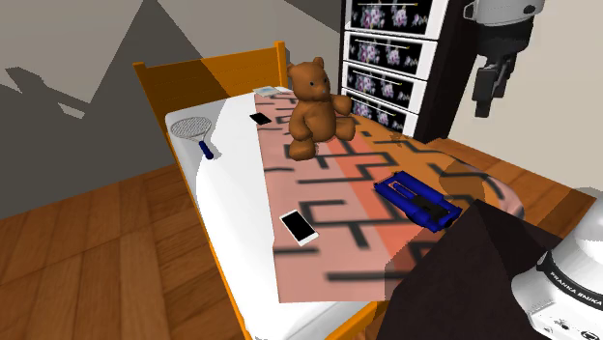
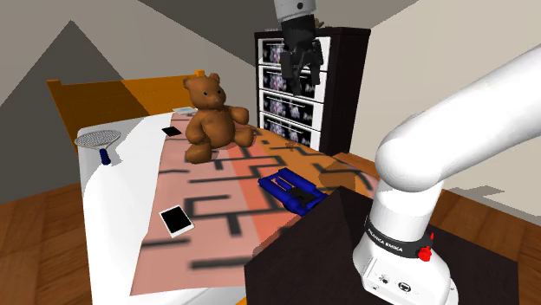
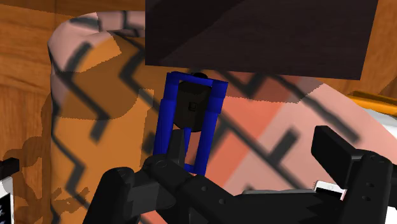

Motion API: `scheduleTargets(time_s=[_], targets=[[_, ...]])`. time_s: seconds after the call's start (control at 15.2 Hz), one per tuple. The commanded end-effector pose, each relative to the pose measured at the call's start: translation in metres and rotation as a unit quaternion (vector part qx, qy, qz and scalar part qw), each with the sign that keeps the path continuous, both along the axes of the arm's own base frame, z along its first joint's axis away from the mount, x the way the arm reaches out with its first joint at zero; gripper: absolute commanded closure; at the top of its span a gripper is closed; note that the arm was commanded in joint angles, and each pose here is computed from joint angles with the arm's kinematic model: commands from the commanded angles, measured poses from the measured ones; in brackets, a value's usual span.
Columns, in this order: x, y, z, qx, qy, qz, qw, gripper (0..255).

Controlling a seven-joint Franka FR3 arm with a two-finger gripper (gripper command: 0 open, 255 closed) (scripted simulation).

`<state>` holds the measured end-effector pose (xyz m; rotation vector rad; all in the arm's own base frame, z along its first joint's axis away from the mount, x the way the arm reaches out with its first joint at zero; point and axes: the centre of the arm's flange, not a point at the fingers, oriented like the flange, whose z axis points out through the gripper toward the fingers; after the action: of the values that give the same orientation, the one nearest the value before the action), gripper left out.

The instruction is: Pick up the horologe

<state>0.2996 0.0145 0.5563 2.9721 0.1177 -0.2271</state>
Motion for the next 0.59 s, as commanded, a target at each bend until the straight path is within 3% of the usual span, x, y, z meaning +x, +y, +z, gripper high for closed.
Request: scheduleTargets(time_s=[0.0,0.53], targets=[[0.000,0.000,0.000,0.000,0.000,0.000,1.0000,0],[0.026,-0.020,-0.098,0.007,-0.026,-0.035,0.9990,0]])
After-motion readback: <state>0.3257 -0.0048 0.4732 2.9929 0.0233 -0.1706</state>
